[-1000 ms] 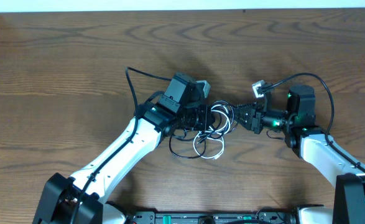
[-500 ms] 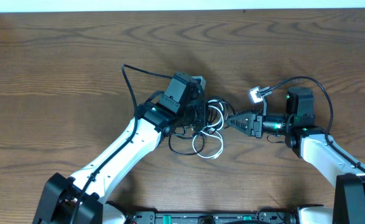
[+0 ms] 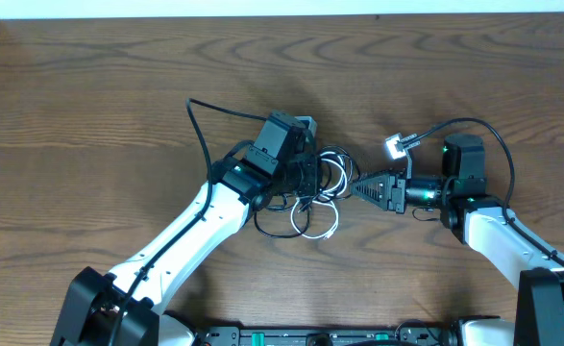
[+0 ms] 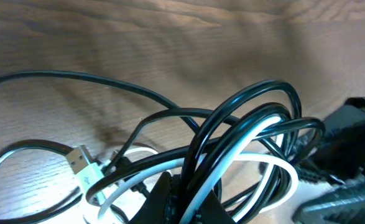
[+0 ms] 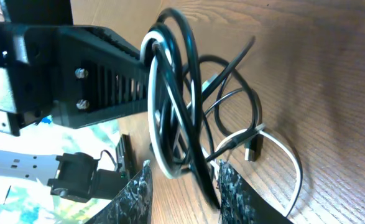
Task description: Untangle cables
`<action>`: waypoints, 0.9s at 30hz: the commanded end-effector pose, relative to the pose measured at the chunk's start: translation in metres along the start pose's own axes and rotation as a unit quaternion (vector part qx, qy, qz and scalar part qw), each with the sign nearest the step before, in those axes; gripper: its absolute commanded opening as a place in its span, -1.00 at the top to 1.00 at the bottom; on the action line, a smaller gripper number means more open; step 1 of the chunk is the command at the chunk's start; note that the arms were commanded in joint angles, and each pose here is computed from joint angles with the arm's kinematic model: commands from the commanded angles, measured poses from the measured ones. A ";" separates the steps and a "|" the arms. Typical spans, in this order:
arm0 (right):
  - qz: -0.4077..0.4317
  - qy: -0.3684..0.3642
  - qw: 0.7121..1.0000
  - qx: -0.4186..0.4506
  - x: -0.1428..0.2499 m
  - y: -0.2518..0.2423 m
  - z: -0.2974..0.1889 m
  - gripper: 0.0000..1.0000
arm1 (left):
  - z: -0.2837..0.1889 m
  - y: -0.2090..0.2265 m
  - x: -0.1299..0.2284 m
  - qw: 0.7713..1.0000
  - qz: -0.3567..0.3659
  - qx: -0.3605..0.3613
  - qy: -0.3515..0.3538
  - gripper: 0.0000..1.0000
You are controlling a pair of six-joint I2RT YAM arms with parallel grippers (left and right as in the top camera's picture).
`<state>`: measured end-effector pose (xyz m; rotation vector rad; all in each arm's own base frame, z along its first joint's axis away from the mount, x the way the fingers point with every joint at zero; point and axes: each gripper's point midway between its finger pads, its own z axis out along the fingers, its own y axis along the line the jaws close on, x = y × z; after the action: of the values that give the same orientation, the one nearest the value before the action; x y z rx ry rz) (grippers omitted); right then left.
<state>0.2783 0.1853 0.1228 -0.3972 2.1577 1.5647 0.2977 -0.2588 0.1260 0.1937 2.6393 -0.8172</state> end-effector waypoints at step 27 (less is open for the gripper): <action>-0.020 -0.033 0.996 0.081 -0.015 -0.027 -0.002 0.50 | -0.002 -0.028 0.031 0.994 0.055 0.071 0.068 0.85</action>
<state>0.3002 0.1770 0.1148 -0.3560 2.1667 1.3901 0.2660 -0.2775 0.1279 0.3642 2.6852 -0.9738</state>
